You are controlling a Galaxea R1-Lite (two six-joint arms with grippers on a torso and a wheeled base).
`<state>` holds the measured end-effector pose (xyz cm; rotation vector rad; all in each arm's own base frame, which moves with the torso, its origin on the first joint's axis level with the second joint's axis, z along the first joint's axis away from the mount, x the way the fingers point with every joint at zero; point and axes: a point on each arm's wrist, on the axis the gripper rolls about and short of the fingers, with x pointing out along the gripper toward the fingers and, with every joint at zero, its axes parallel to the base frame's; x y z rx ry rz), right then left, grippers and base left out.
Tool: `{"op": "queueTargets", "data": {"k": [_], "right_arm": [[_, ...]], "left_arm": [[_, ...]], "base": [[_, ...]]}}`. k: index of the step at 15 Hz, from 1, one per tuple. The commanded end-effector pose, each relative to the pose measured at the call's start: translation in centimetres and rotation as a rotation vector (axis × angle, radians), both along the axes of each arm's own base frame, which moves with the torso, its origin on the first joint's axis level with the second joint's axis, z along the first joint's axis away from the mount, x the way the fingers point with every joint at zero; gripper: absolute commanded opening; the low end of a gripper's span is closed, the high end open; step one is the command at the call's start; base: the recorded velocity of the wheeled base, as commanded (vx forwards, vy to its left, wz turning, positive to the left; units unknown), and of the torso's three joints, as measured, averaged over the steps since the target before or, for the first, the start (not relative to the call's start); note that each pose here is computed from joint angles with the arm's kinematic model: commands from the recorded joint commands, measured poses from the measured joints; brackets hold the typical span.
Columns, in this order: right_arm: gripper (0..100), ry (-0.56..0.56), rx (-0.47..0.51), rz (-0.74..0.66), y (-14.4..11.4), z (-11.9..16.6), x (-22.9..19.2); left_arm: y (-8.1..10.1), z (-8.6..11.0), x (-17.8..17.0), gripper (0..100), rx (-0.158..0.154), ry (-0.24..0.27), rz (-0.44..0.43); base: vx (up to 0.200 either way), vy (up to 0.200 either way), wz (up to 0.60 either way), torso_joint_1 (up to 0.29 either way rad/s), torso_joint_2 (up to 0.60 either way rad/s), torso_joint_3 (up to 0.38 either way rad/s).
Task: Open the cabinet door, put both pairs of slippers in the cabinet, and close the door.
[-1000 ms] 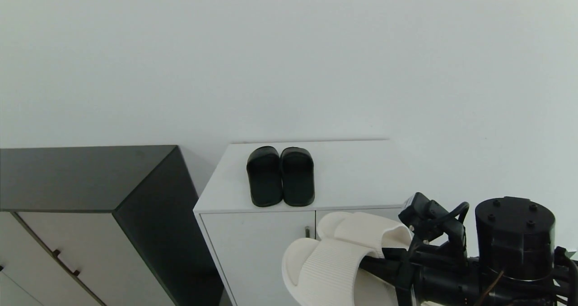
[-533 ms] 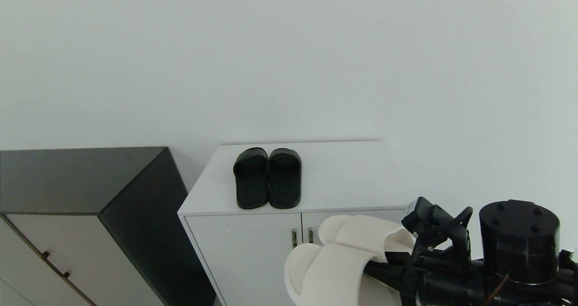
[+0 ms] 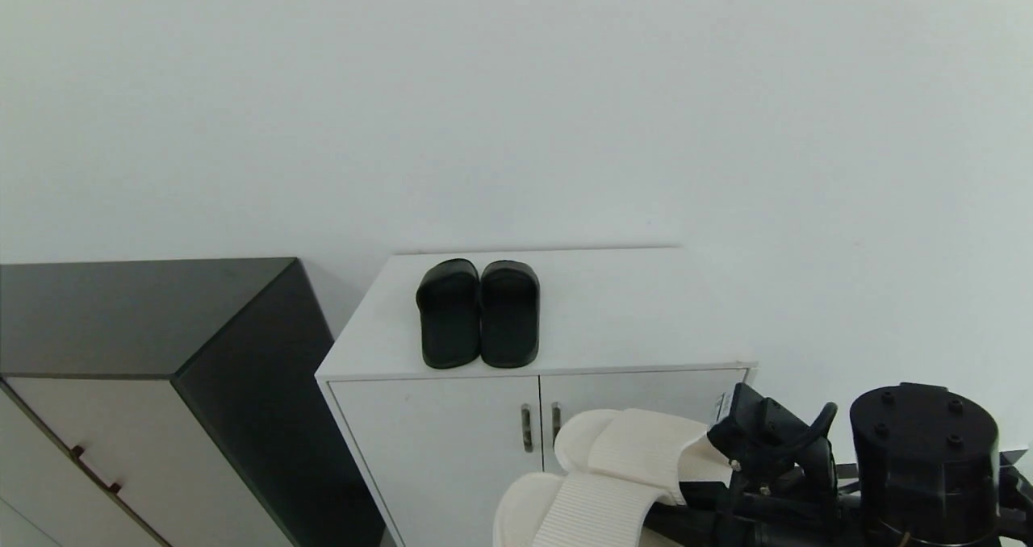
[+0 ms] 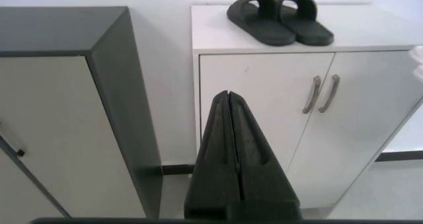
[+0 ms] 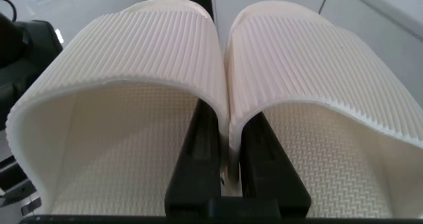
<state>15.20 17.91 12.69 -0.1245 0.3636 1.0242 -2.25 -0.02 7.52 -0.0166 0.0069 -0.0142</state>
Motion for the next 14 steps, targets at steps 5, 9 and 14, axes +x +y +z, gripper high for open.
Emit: {"op": "queueTargets", "data": {"k": [5,9,14], "right_arm": [[0,0.025,-0.039,0.047,0.4,-1.1,-1.2],[0,0.011,-0.028,0.057,0.4,-1.0,-1.6],[0,-0.008,-0.021,0.061,0.0,-1.4,-1.9]], "left_arm": [[0.0,0.0,0.0,0,0.003,-0.001,0.002],[0.0,0.0,0.0,100,0.007,-0.001,-0.001],[0.0,0.0,0.0,100,0.063,0.000,-0.009]], "base": [[0.000,0.000,0.00,-0.164,0.38,0.207],[0.000,0.000,0.00,-0.224,0.52,0.293],[0.000,0.000,0.00,-0.219,0.54,0.320]]}}
